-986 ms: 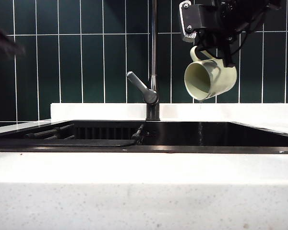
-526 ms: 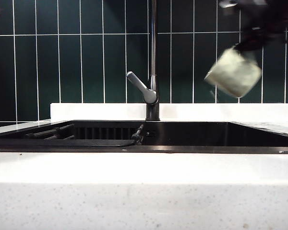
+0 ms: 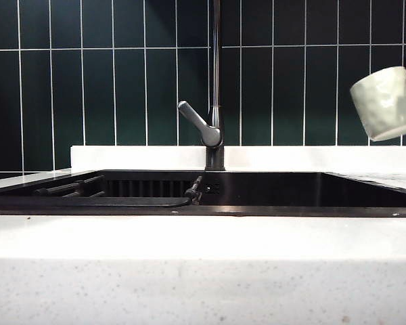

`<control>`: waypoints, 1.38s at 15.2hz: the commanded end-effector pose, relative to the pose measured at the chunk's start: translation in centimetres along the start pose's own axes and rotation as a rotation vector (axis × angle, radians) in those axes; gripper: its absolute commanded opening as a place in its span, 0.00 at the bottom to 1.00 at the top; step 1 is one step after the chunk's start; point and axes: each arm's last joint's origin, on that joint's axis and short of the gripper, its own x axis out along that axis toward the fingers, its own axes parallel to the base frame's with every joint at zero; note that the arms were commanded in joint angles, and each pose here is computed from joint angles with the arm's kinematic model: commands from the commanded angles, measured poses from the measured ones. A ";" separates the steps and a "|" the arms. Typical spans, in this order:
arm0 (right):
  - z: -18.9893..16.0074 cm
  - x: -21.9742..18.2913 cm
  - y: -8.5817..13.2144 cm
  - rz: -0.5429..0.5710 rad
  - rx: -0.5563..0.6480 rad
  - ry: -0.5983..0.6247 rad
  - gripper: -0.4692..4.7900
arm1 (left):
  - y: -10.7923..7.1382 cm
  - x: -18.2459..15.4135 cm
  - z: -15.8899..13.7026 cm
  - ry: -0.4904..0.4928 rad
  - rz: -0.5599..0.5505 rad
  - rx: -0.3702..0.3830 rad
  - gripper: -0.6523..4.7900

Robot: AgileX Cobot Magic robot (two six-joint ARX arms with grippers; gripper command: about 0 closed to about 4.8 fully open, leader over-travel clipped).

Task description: Pick up the mug next to the sink, go to the faucet to get some water, pour the water into the sink, and finally put the mug back to its place.

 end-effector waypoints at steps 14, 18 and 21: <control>-5.4 -1.9 -0.4 0.036 0.041 0.087 0.19 | 0.0 0.0 -0.2 0.022 0.007 -0.006 0.11; -5.8 -2.6 -0.5 -0.004 0.049 0.195 0.37 | 0.1 0.0 -0.2 0.024 0.007 -0.006 0.11; -5.6 -3.4 -0.4 -0.013 0.048 0.258 0.37 | 0.1 0.0 -0.3 0.031 0.009 -0.010 0.11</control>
